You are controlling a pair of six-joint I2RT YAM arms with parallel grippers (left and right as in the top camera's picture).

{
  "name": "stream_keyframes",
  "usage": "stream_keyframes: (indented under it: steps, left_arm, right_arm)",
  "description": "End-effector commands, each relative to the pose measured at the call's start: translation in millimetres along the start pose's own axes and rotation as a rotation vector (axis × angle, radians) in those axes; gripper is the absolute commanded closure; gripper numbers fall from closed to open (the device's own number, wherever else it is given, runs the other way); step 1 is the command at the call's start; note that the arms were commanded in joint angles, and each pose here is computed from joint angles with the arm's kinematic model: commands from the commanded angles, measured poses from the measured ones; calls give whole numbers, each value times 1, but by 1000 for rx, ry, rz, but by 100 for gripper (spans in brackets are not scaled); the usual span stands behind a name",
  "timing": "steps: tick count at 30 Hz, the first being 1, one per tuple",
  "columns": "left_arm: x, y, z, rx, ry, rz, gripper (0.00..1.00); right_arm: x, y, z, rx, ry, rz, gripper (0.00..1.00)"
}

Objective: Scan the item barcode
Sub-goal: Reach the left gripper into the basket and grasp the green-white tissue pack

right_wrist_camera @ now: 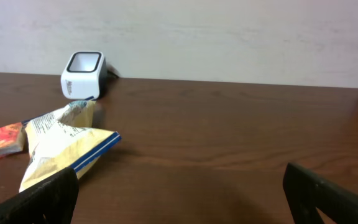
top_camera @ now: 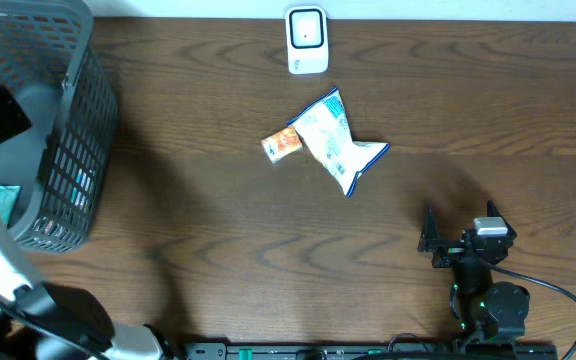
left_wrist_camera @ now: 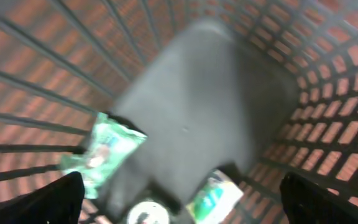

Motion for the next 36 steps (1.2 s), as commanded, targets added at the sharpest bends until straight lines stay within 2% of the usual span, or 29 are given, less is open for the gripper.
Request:
stream_keyframes:
  steps: [1,5,12,18,36]
  left_arm:
    - [-22,10,4,60,51,218,1]
    - [-39,28,11,112,109,213,2]
    - [-53,29,17,122,159,213,2]
    - [-68,29,28,46,206,229,6]
    - [-132,28,63,-102,419,333,6]
  right_arm:
    - [0,0,1,12,0,5,1]
    - [0,0,0,12,0,5,1]
    - [0,0,1,12,0,5,1]
    - [0,0,0,12,0,5,1]
    - [0,0,1,12,0,5,1]
Point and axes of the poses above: each gripper's point midway between its finger pads, its own x axis back along the fingers, its own y axis along the line the jaws close on, z = x × y, the point moved 9 cm from there along x, back along the fingers, and after that the axes turned 2 degrees about -x, right-handed, at the moved point
